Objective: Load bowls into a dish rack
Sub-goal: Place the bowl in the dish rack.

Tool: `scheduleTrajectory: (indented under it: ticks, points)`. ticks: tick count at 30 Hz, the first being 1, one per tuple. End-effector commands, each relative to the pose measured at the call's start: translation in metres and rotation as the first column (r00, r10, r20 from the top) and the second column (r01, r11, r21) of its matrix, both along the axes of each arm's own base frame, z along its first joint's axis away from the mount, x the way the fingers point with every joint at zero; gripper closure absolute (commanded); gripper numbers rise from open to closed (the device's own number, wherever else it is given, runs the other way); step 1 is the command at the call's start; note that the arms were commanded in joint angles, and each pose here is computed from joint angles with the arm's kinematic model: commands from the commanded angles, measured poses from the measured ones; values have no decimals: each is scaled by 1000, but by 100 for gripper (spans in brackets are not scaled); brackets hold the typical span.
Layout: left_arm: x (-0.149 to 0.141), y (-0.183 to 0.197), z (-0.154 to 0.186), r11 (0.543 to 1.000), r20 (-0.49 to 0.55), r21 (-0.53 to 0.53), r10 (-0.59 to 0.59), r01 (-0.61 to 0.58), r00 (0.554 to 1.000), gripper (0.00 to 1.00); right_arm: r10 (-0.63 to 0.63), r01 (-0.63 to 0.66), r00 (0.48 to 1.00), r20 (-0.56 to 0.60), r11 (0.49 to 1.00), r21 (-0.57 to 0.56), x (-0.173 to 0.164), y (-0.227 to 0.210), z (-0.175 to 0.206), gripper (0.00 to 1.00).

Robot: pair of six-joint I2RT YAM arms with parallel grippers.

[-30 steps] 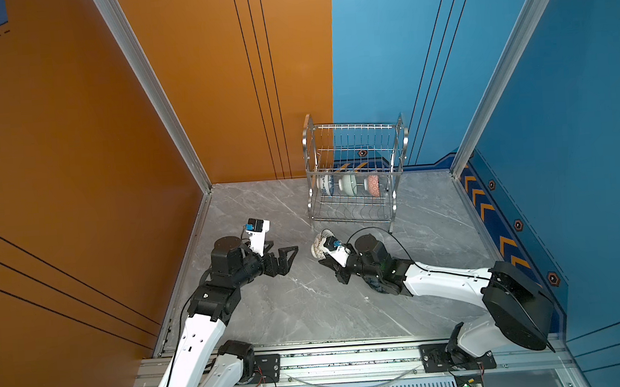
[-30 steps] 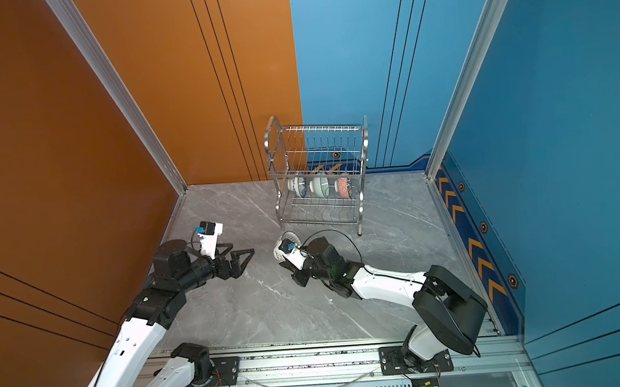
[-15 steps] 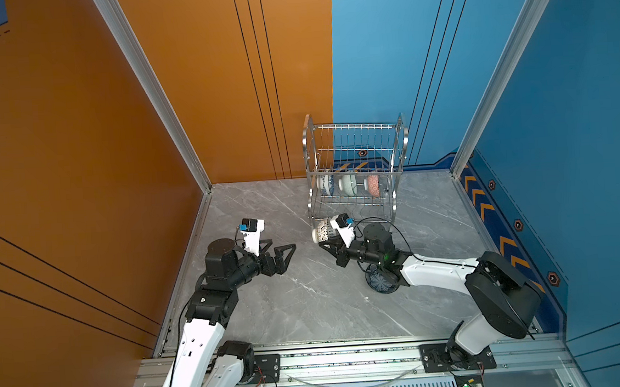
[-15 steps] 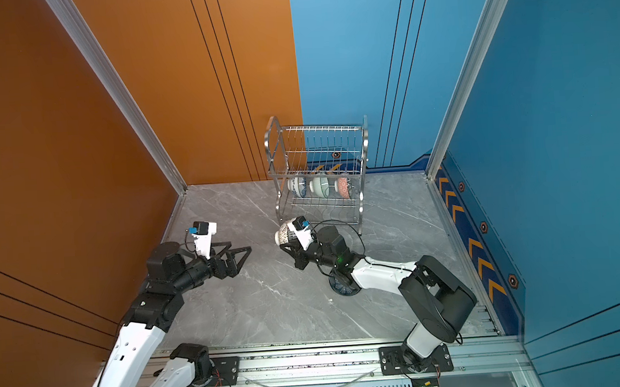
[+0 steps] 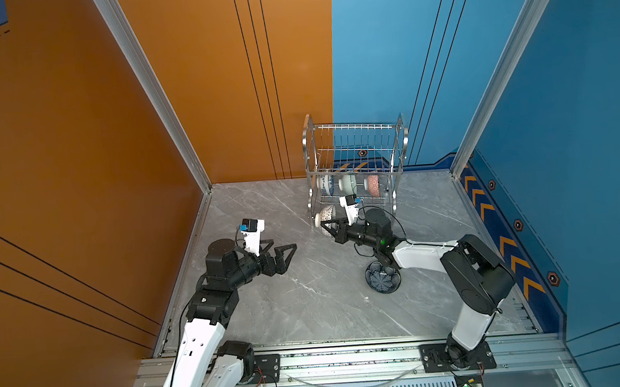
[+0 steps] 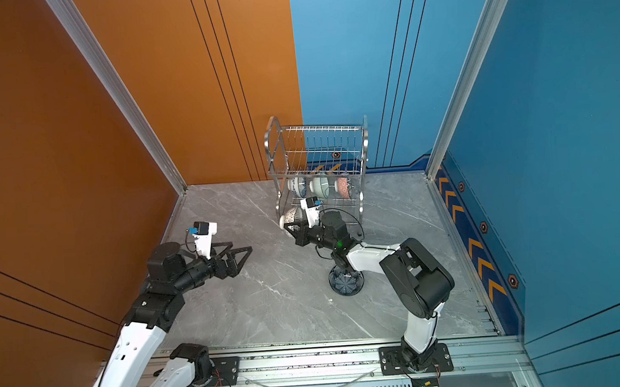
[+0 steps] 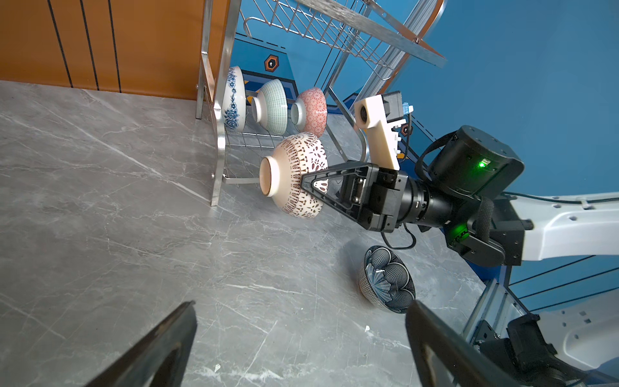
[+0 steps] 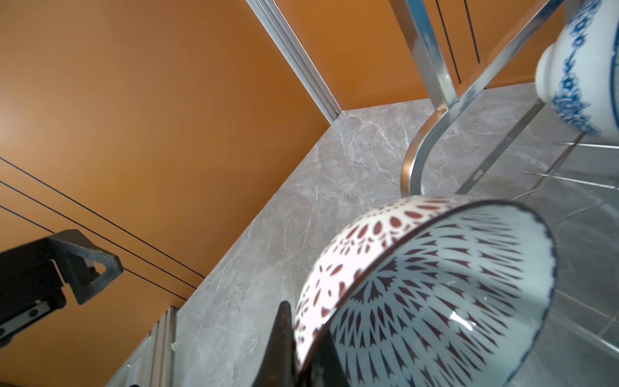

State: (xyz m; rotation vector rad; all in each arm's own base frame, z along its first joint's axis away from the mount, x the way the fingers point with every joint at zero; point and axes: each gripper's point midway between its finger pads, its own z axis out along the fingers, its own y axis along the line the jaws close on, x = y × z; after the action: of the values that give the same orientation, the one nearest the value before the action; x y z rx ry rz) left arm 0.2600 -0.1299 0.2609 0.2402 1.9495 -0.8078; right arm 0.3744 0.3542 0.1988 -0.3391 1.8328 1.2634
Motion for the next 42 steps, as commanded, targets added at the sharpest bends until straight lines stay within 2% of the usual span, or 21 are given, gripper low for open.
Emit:
scheduleTrajectory:
  ticks: [1, 8, 12, 19, 26, 34, 42]
  points:
    - [-2, -2, -1, 1000, -2, -12, -12, 12, 1000, 2, 19, -17, 1000, -20, 994, 106, 1, 4, 39, 100]
    - [-2, -1, -2, 1000, -3, -12, -8, 8, 1000, 2, 114, -77, 969, -218, 982, 170, 5, 11, 39, 100]
    - [-2, -1, -1, 1000, 0, -12, -6, 6, 1000, 2, 126, -81, 914, -386, 988, 131, 9, 12, 27, 100]
    - [-2, -1, -1, 1000, -1, -12, -5, 5, 1000, 2, 122, -26, 844, -523, 982, 187, 13, 10, 25, 100]
    - [-3, -1, -1, 1000, 1, -14, -5, 5, 1000, 2, 173, -5, 800, -575, 959, 282, 24, 8, 41, 100]
    - [-3, 0, -1, 1000, 0, -14, -5, 5, 1000, 2, 181, 16, 772, -609, 952, 304, 50, -3, 33, 100]
    - [-3, 0, -1, 1000, 1, -13, -2, 2, 1000, 2, 147, 28, 794, -590, 960, 278, 66, -14, 41, 100]
